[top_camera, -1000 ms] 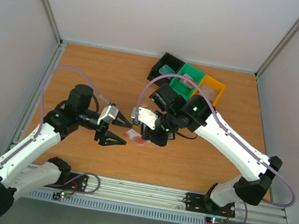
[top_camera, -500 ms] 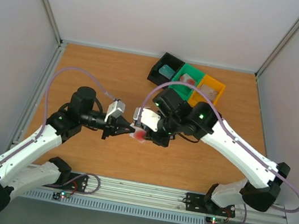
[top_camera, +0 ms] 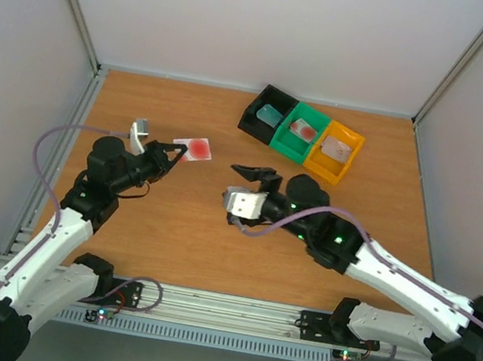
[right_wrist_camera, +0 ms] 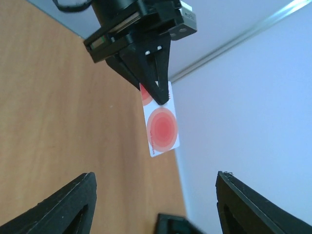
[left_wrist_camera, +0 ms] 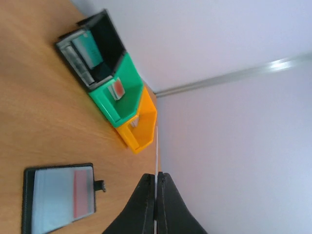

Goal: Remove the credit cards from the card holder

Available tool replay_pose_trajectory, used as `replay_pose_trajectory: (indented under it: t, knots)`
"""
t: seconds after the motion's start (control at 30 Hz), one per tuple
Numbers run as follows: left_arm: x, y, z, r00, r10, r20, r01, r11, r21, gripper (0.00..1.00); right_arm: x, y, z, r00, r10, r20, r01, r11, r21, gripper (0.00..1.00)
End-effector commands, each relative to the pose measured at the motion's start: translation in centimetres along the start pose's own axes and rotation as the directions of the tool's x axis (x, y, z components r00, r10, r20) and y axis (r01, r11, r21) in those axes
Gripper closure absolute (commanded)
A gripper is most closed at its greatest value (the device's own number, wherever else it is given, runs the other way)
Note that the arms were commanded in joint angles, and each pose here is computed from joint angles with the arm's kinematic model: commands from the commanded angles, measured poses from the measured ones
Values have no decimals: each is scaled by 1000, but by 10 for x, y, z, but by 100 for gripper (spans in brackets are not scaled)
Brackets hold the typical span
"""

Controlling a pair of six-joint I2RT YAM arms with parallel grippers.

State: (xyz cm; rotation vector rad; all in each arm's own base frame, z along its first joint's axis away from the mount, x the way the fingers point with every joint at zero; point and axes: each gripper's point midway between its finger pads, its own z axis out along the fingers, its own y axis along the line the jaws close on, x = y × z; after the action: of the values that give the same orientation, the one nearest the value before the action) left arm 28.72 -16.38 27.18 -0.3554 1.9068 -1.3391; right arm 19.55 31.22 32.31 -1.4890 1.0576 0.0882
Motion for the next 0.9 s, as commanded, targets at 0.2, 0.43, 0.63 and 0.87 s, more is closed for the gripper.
replay_pose_trajectory:
  t: [0.2, 0.43, 0.63, 0.87]
  knots:
    - [-15, 5, -14, 889, -449, 94, 451, 893, 2, 100, -34, -26, 71, 939, -319, 124, 291, 935, 200, 31]
    - [-13, -1, -14, 858, -508, 72, 507, 861, 25, 100, -15, -15, 103, 948, -302, 98, 287, 947, 144, 29]
    - [-10, 4, -13, 853, -518, 68, 519, 855, 10, 100, 3, -26, 125, 954, -295, 61, 284, 947, 147, 40]
    - [-10, 4, -10, 853, -518, 64, 518, 855, 8, 100, 14, -19, 143, 949, -313, 41, 305, 943, 130, 69]
